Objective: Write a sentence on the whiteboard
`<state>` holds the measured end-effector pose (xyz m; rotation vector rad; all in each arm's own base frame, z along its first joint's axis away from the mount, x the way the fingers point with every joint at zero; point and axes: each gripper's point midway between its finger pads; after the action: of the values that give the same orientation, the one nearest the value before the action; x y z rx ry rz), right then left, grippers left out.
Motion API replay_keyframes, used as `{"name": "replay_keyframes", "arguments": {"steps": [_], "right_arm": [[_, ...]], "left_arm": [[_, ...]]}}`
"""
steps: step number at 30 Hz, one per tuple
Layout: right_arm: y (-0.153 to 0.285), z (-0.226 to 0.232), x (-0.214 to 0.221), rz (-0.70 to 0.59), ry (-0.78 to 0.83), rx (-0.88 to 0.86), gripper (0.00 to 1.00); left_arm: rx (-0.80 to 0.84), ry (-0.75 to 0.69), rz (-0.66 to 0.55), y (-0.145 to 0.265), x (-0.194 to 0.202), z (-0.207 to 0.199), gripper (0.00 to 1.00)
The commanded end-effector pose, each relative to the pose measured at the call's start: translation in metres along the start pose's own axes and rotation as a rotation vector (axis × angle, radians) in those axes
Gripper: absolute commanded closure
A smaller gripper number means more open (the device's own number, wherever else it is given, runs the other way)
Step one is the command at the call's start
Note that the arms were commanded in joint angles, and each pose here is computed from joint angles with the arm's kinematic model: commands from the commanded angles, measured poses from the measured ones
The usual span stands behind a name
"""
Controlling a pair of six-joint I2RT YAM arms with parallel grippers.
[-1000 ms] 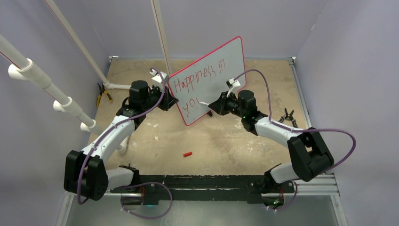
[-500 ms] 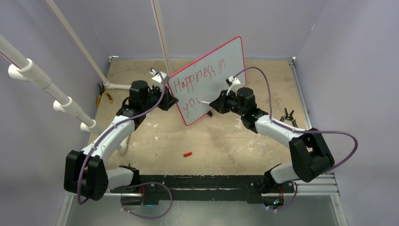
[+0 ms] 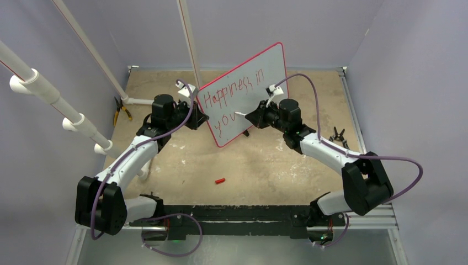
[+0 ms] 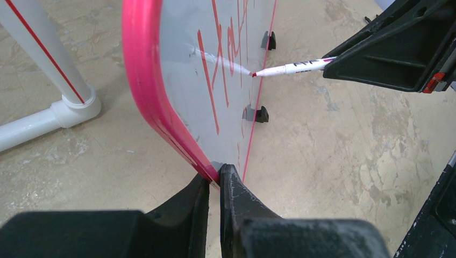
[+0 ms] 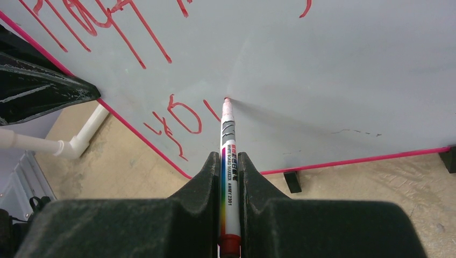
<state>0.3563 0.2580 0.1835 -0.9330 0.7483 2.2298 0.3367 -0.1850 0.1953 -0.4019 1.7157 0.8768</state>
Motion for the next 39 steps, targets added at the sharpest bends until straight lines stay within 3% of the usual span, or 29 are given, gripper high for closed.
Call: {"name": "replay_keyframes", "arguments": {"steps": [1,14,39], "right_arm": [[0.002,0.013,-0.038,-0.125,0.047,-0.017,1.00],[0.002,-0.010,0.001,-0.060,0.002,0.014,1.00],[0.002,-0.025,0.001,-0.060,-0.007,0.101,1.00]], "left_arm": [[0.051,-0.032,0.021,-0.003,0.004,-0.011,1.00],[0.052,-0.032,0.022,-0.003,0.004,-0.012,1.00],[0.051,-0.035,0.020,-0.003,0.003,-0.012,1.00]]}}
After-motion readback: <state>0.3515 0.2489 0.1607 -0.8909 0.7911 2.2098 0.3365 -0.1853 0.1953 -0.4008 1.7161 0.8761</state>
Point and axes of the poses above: each gripper's point midway between its finger pads, its own y axis back along the fingers, its own z axis along the line the jaws close on, x = y × z, and after that the axes turned 10 degrees about -y, right-handed
